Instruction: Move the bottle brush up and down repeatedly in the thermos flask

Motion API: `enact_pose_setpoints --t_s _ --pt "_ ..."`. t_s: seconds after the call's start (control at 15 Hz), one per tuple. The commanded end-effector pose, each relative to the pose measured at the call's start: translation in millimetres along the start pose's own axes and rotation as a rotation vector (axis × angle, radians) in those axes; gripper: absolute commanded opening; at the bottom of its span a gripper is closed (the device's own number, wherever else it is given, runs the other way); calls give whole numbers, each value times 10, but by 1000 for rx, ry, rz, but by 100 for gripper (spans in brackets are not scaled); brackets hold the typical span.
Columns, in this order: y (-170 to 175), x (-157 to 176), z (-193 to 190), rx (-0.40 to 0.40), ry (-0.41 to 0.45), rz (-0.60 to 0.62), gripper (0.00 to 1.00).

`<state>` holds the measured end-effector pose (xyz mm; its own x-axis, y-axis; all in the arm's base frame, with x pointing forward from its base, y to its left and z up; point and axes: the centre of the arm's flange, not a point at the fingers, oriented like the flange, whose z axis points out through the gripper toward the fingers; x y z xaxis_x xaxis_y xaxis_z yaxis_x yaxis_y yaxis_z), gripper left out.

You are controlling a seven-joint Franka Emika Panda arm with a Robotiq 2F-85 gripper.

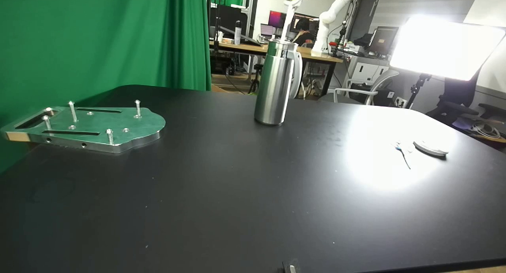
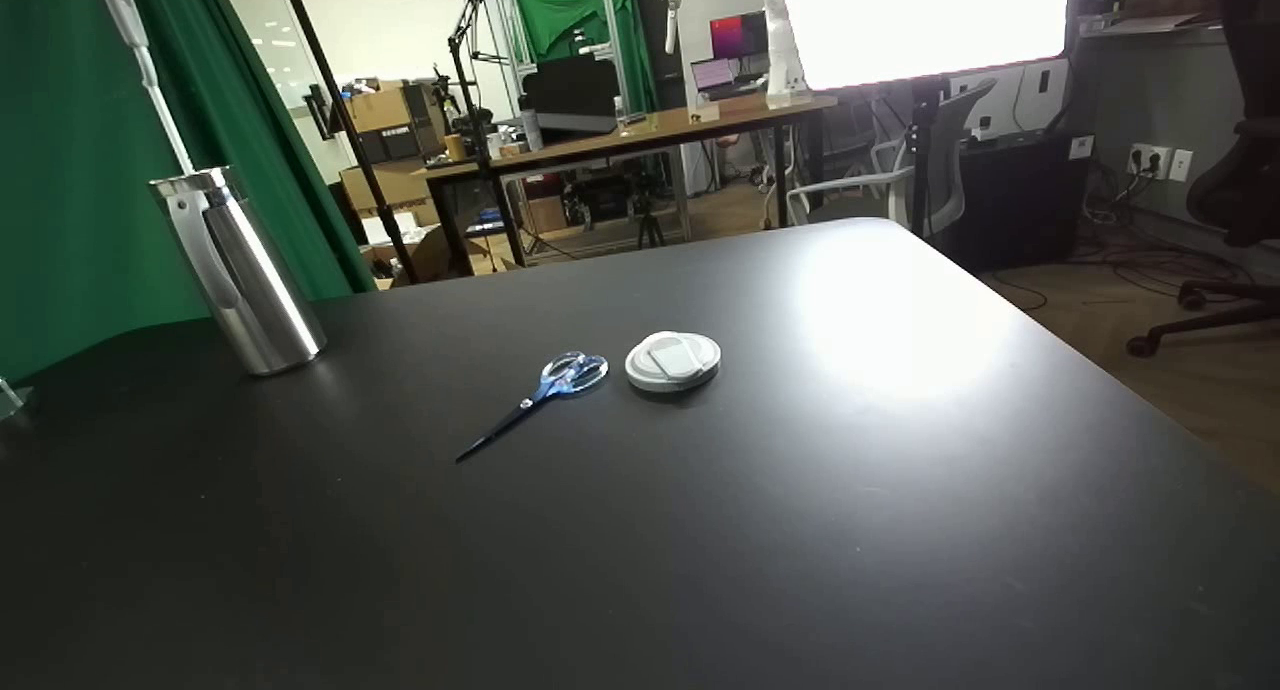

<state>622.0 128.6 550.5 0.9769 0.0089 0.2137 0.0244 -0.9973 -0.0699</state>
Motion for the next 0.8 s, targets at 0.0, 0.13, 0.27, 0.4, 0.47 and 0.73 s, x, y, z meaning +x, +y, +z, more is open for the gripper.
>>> enact_pose_setpoints --t_s 0.0,0.13,0.27,0.4,0.47,0.73 --pt "-54 -14 -400 -1 46 -19 4" --pt "-68 -35 -557 3 72 -26 4" --pt "-76 -56 -680 8 93 -30 4" --pt "-81 -79 -761 11 107 -33 4" --pt "-85 -92 -782 12 111 -36 4" --pt "-60 -118 -645 4 91 -43 4"
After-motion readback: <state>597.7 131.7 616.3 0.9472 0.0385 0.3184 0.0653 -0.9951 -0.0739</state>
